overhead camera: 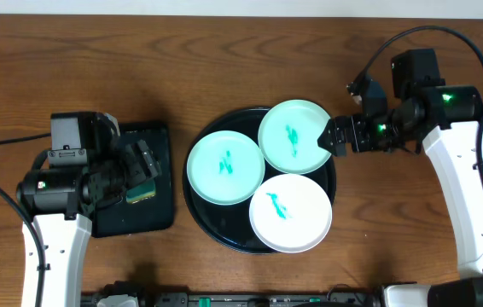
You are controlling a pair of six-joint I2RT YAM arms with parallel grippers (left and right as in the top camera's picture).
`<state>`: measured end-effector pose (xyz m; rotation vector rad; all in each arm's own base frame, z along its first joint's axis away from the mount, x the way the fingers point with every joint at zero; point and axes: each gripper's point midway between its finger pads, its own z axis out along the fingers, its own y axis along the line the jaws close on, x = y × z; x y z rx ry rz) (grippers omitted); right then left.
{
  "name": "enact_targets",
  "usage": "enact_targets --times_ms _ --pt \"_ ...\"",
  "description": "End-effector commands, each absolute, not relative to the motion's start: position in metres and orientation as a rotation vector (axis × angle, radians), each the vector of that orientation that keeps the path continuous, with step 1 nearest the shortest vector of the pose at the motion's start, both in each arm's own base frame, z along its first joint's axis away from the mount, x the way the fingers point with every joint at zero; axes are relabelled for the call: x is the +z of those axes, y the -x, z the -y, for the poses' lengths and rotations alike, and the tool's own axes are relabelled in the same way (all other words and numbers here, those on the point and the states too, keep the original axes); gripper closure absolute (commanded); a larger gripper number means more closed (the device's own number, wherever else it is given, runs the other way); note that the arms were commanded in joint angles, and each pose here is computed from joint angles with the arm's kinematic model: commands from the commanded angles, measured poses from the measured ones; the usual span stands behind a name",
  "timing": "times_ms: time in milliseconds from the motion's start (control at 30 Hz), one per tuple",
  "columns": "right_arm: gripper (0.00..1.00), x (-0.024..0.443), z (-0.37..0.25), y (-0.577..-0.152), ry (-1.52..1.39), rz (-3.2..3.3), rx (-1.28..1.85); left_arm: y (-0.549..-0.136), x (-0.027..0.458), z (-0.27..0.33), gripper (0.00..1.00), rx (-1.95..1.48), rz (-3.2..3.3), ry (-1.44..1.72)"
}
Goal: Clean dirty plates on tray and stack at the side
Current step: 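Move the right gripper to the rear plate on the round tray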
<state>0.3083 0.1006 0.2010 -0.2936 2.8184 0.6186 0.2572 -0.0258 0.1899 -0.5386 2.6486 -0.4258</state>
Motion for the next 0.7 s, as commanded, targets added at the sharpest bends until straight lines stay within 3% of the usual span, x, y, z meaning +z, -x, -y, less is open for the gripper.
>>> enact_targets --times_ms 0,200,467,533,667 --pt "0.01 0.204 -0.1 -0.309 0.277 -2.817 0.619 -0.259 0.197 0.027 0.16 -0.432 -2.633 0.505" --pt "0.01 0.196 -0.113 -0.31 0.273 -2.825 0.671 -0.259 0.197 0.027 0.16 -0.432 -2.634 0.505" --pt "0.21 0.155 -0.173 -0.318 0.355 -2.913 0.643 -0.258 0.195 0.019 0.16 -0.37 -2.637 0.522" --pt "0.33 0.141 -0.194 -0.322 0.387 -2.916 0.64 -0.257 0.194 0.016 0.16 -0.345 -2.642 0.53" --pt "0.4 0.109 -0.214 -0.333 0.23 -2.976 0.57 -0.252 0.191 0.016 0.16 -0.342 -2.664 0.537"
